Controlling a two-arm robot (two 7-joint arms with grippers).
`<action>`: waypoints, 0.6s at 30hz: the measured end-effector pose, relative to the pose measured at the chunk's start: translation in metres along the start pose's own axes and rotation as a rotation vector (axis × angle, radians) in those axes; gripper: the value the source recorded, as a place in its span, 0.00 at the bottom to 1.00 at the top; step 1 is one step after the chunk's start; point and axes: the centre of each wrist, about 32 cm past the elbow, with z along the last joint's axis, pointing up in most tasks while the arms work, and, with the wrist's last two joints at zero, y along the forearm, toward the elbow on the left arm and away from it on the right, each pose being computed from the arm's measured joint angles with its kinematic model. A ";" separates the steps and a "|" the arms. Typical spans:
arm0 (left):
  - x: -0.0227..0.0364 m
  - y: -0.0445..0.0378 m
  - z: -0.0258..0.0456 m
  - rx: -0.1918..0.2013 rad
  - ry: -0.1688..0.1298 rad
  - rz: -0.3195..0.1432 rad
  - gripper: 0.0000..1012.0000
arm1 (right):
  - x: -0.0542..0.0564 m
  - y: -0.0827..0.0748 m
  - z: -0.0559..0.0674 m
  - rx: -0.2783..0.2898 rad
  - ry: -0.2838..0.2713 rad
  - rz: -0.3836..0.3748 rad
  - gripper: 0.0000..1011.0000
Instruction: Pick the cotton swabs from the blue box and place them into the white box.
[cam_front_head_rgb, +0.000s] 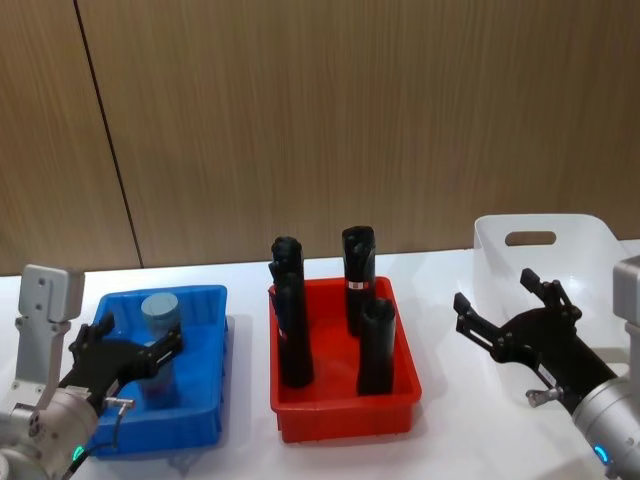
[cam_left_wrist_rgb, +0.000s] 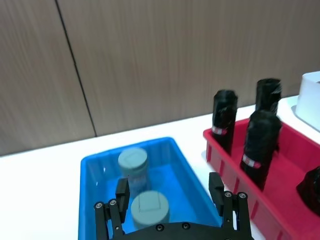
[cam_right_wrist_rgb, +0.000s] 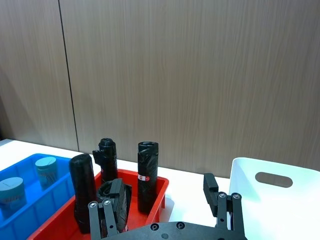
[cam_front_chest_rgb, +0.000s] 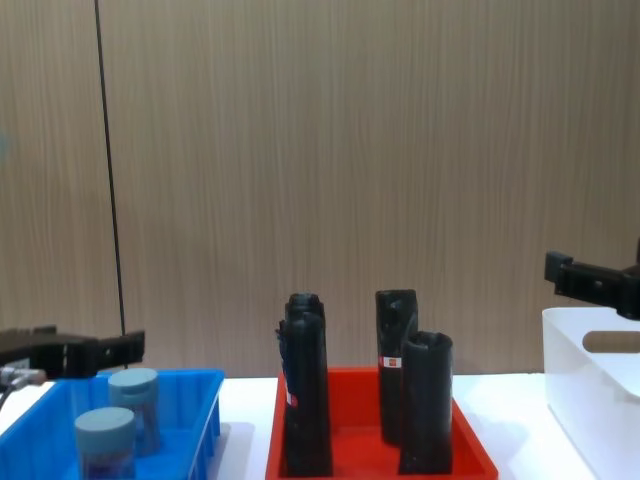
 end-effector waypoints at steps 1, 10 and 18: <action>0.0009 -0.0002 -0.0004 0.007 0.005 0.003 0.99 | 0.000 0.000 0.000 0.000 0.000 0.000 0.99; 0.0115 -0.0076 -0.0064 0.095 0.071 0.029 0.99 | 0.000 0.000 0.000 0.000 0.000 0.000 0.99; 0.0203 -0.0185 -0.0100 0.155 0.114 0.022 0.99 | 0.000 0.000 0.000 0.000 0.000 0.000 0.99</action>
